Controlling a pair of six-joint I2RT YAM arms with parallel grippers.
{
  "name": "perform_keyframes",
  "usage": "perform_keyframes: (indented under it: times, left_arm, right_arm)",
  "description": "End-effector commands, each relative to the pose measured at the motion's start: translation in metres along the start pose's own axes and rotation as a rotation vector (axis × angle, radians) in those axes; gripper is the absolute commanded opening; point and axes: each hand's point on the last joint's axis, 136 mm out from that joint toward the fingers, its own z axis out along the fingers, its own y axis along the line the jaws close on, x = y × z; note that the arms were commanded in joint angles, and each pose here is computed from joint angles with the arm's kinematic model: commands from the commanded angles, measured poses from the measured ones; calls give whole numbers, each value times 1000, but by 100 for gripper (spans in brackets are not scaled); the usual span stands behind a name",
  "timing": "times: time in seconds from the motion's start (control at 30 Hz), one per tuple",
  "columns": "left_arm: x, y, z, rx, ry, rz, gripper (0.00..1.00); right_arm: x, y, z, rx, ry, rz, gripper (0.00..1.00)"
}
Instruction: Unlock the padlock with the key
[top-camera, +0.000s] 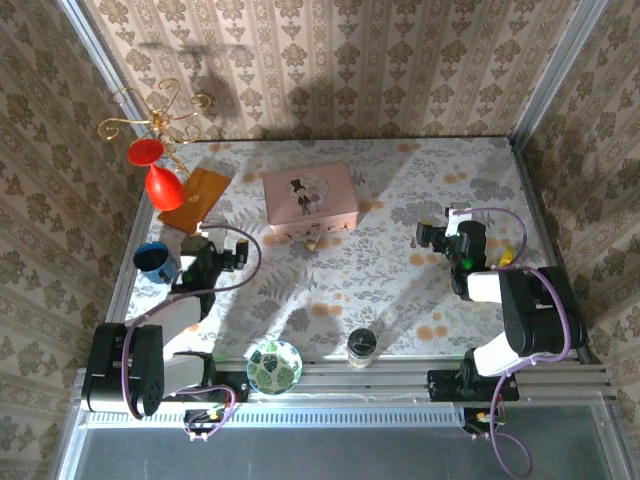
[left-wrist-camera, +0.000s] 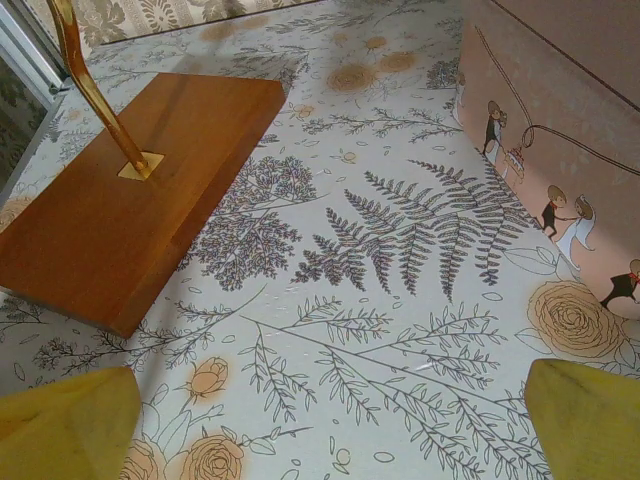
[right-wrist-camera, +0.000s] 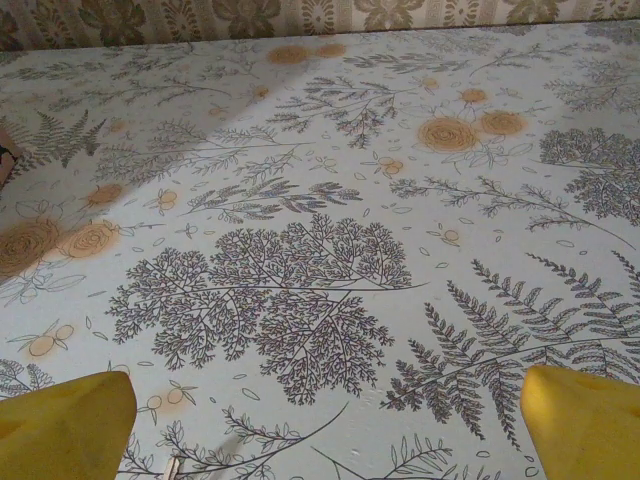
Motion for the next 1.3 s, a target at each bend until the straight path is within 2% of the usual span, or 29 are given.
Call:
perform_keyframes:
  times: [0.0,0.93,1.27]
  left_arm:
    - [-13,5,2,-14,-31,-6,100]
    - [-13,1,2,6,-31,2,100]
    - [-22,0,-9,13,-80,10,100]
  right_arm:
    - [-10,0,2,11,-17,-19,100]
    - [-10,-1,2,13,-19,-16,100]
    - [-19,-6,-1,44,-1,-7,100]
